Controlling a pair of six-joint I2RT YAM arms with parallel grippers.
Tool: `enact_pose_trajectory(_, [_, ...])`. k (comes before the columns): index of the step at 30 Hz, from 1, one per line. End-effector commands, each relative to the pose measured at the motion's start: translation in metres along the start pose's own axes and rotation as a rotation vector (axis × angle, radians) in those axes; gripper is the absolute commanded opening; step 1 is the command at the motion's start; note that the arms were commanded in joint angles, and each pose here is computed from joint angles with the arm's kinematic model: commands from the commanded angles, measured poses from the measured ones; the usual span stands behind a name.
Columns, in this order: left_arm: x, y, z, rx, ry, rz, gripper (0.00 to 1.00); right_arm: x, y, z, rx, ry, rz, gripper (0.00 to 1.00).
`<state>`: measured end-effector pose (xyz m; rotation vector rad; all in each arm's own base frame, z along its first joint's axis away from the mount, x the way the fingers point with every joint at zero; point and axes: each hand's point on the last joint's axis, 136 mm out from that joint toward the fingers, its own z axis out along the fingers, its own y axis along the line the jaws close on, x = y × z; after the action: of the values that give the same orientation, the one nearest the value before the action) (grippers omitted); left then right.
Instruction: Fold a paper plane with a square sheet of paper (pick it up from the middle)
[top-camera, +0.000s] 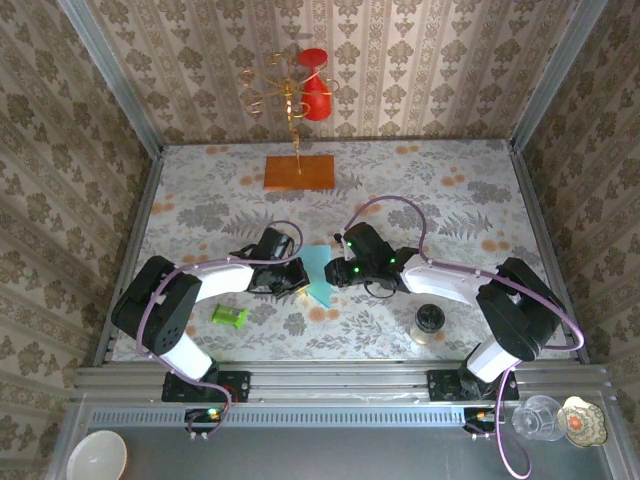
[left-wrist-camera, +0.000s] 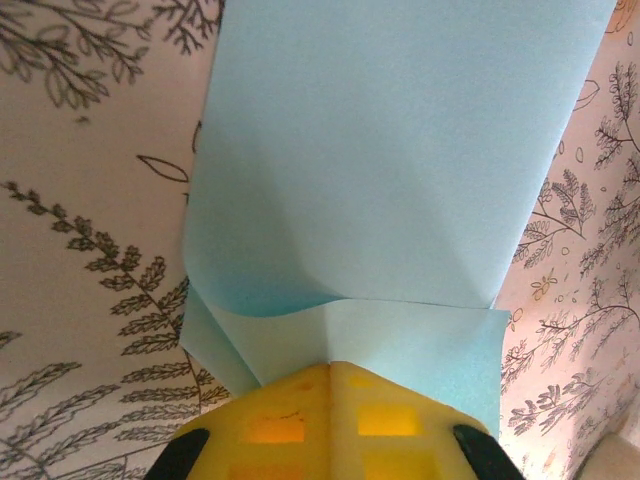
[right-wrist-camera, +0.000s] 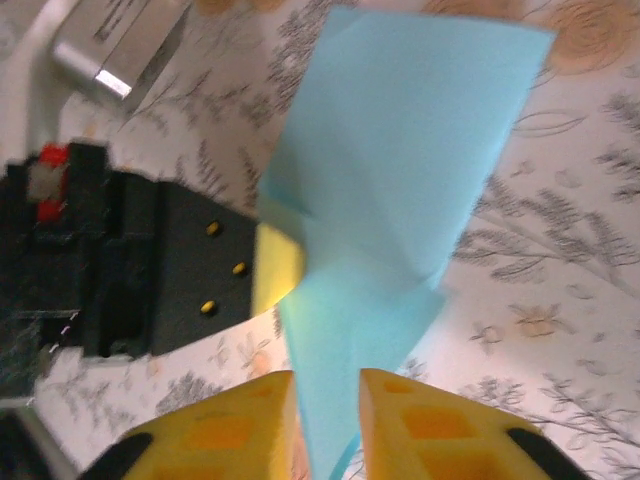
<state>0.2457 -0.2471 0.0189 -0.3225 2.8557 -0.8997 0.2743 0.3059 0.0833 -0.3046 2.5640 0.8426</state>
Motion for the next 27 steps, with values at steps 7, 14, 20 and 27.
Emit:
enact_pose_trajectory(7, [0.007, 0.023, -0.001, -0.072, 0.009, -0.047, 0.04, 0.03, 0.034, 0.021, -0.165, 0.158, 0.05, 0.06])
enact_pose_trajectory(14, [0.007, 0.022, -0.002, -0.07, 0.009, -0.045, 0.03, 0.035, 0.036, 0.042, -0.167, 0.205, 0.04, 0.03])
enact_pose_trajectory(20, [0.007, 0.018, -0.005, -0.057, 0.01, -0.04, 0.03, 0.038, 0.029, 0.052, -0.14, 0.227, 0.035, 0.02])
enact_pose_trajectory(27, [0.005, 0.012, -0.008, -0.04, 0.005, -0.036, 0.02, 0.046, 0.019, 0.06, -0.105, 0.253, 0.024, 0.02])
